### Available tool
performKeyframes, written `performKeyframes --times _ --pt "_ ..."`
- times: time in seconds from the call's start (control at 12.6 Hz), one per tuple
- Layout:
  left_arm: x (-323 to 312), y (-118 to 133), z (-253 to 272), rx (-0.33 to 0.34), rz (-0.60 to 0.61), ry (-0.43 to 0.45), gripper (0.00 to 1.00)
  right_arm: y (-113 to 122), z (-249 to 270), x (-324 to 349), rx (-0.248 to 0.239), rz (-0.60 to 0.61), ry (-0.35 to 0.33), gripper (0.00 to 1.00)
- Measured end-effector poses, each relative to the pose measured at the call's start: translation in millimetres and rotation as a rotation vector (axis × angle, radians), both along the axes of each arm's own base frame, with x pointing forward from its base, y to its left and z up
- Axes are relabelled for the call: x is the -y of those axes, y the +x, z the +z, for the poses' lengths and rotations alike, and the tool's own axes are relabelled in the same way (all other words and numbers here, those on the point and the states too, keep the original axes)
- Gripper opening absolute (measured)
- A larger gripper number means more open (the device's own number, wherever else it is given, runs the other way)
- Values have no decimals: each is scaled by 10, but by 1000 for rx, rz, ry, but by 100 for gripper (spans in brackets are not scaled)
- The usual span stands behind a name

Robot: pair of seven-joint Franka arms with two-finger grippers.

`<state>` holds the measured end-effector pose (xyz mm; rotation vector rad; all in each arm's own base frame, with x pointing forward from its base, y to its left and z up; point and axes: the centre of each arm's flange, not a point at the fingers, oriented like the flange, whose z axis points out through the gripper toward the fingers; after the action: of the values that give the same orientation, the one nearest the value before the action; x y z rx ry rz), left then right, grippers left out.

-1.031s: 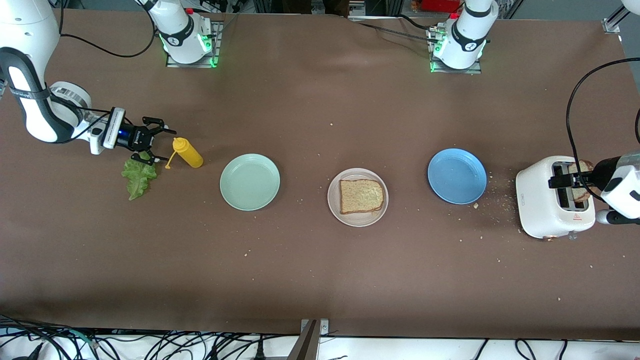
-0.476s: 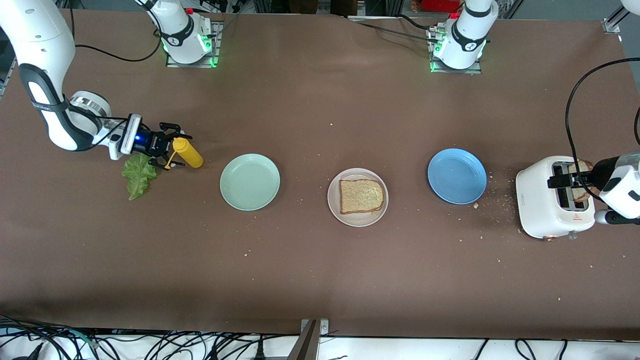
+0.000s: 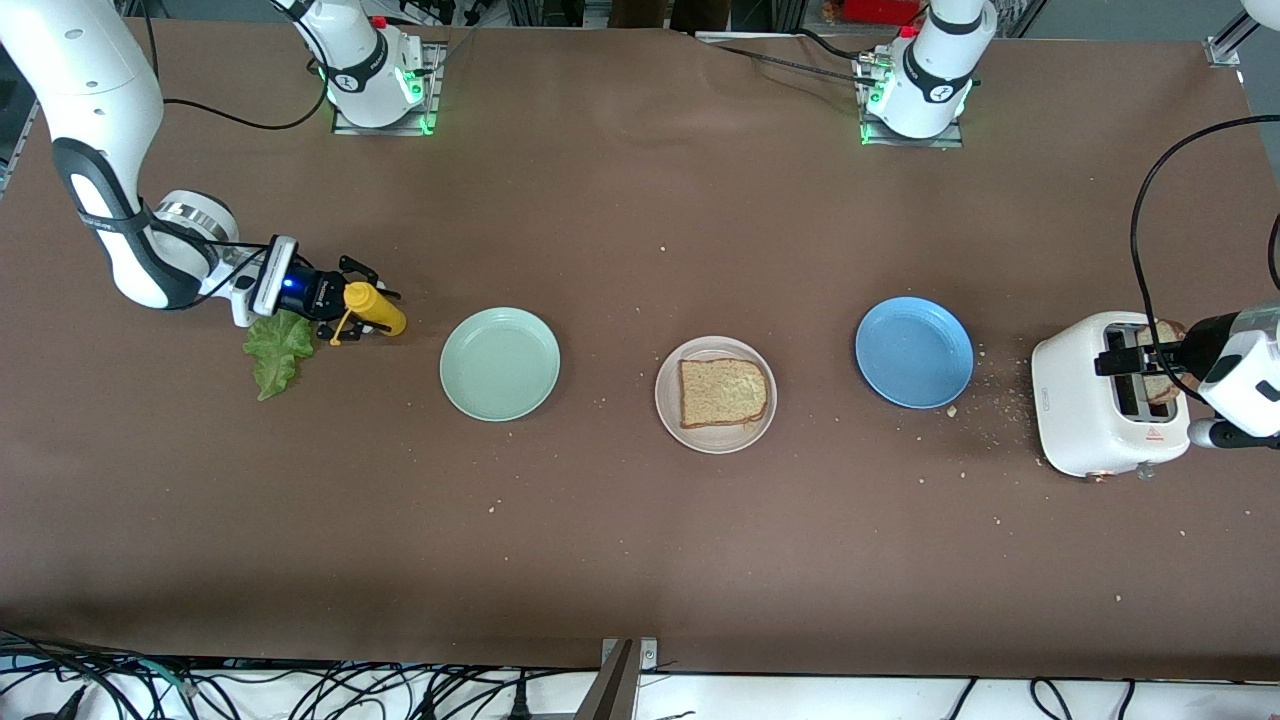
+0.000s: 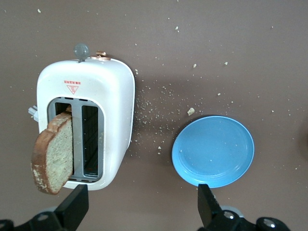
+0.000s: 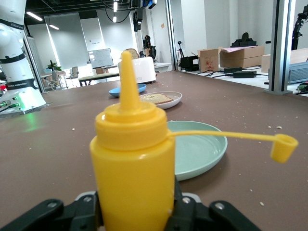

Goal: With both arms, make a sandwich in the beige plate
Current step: 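Lift the mustard bottle and carry it toward the beige plate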

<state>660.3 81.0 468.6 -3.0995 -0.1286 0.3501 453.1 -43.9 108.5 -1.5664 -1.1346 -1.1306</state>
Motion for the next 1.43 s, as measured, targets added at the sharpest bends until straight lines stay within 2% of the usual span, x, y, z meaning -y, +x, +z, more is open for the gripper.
performKeyframes --times 0.16,0.32,0.4,0.48,0.56,0.79,1.11,1.43 --pt "0 0 0 0 0 0 100 29 7 11 6 -1 -9 32" --pt "0 -1 -1 -1 0 0 100 116 37 -22 20 8 -31 24" --pt "0 -1 -1 -1 0 0 100 213 92 -54 34 9 -58 22" --pt "0 -1 -1 -1 0 0 100 325 177 -101 45 11 -88 15" --pt "1 -1 -1 -1 0 0 100 447 303 -170 42 9 -119 11" --pt "0 -1 -1 -1 0 0 100 816 819 -495 20 -9 -216 11" --pt "1 -2 -2 -2 0 0 100 1262 1514 -1295 31 -60 -367 11" --pt "2 -2 -4 -2 0 0 100 1429 2038 -2386 36 -122 -544 11"
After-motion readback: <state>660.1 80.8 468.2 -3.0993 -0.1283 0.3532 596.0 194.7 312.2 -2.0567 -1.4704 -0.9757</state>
